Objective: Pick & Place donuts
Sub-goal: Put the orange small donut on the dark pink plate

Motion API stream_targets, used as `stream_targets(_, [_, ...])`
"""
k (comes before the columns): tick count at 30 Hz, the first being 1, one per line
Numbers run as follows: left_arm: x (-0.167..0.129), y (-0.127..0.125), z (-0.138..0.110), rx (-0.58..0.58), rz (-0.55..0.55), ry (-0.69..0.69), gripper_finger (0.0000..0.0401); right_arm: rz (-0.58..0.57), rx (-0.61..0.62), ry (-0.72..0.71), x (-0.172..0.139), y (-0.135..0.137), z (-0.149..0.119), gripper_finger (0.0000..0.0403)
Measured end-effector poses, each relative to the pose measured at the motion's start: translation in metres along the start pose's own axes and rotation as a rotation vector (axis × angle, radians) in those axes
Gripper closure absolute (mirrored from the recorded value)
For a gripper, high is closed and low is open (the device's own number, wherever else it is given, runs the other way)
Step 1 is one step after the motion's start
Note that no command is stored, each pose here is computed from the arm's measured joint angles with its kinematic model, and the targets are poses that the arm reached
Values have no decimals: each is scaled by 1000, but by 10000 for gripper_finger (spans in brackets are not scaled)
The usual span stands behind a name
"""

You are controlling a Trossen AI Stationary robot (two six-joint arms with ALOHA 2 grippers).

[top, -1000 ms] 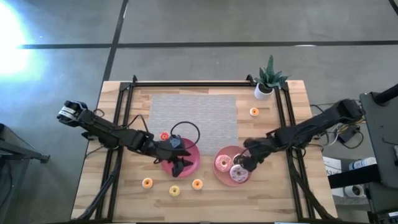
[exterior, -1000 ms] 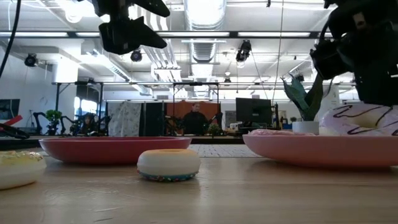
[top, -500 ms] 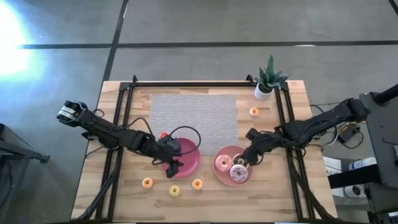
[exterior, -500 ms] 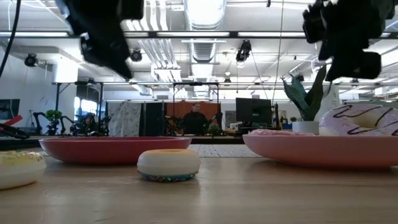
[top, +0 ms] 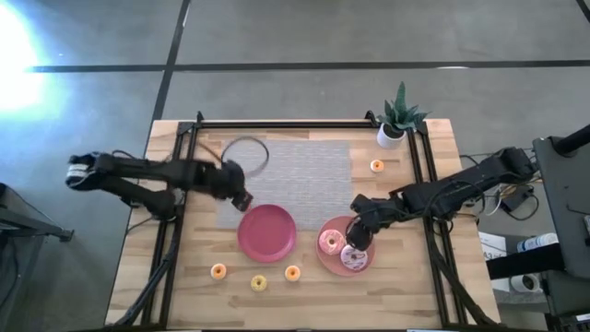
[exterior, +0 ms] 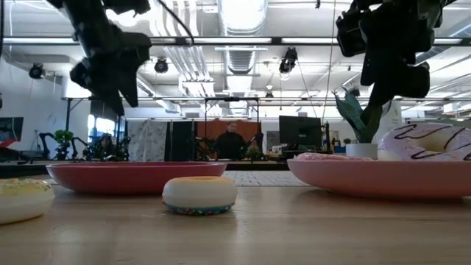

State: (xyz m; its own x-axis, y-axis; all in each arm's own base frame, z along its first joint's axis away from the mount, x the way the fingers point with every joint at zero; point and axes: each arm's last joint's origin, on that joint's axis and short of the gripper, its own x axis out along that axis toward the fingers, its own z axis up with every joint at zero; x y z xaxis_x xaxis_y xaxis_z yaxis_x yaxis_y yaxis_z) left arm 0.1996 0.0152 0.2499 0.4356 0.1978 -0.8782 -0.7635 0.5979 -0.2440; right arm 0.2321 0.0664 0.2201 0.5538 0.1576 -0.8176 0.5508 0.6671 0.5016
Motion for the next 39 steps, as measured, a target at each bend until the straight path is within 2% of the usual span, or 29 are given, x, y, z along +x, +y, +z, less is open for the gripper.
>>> stream_targets(4, [14, 28, 10, 5, -165, 98, 199, 1, -5, 4, 1, -1, 2, 213])
stream_targets(7, [26, 40, 9, -27, -204, 82, 199, 3, -5, 0, -1, -1, 2, 213])
stream_targets(11, [39, 50, -1, -4, -160, 102, 199, 3, -5, -7, -1, -1, 2, 213])
stream_targets(17, [57, 62, -12, -34, -54, 132, 199, -4, -2, -13, -1, -3, 5, 213])
stream_targets(26, [86, 59, -10, -53, -42, 119, 207, -10, 23, -28, -1, -7, 12, 213])
stream_targets(32, [95, 56, -7, -26, -19, 154, 230, -5, 23, -26, -2, -7, 12, 213])
stream_targets(39, [100, 55, -8, -8, -27, 187, 278, -4, 23, -26, -3, -7, 12, 213])
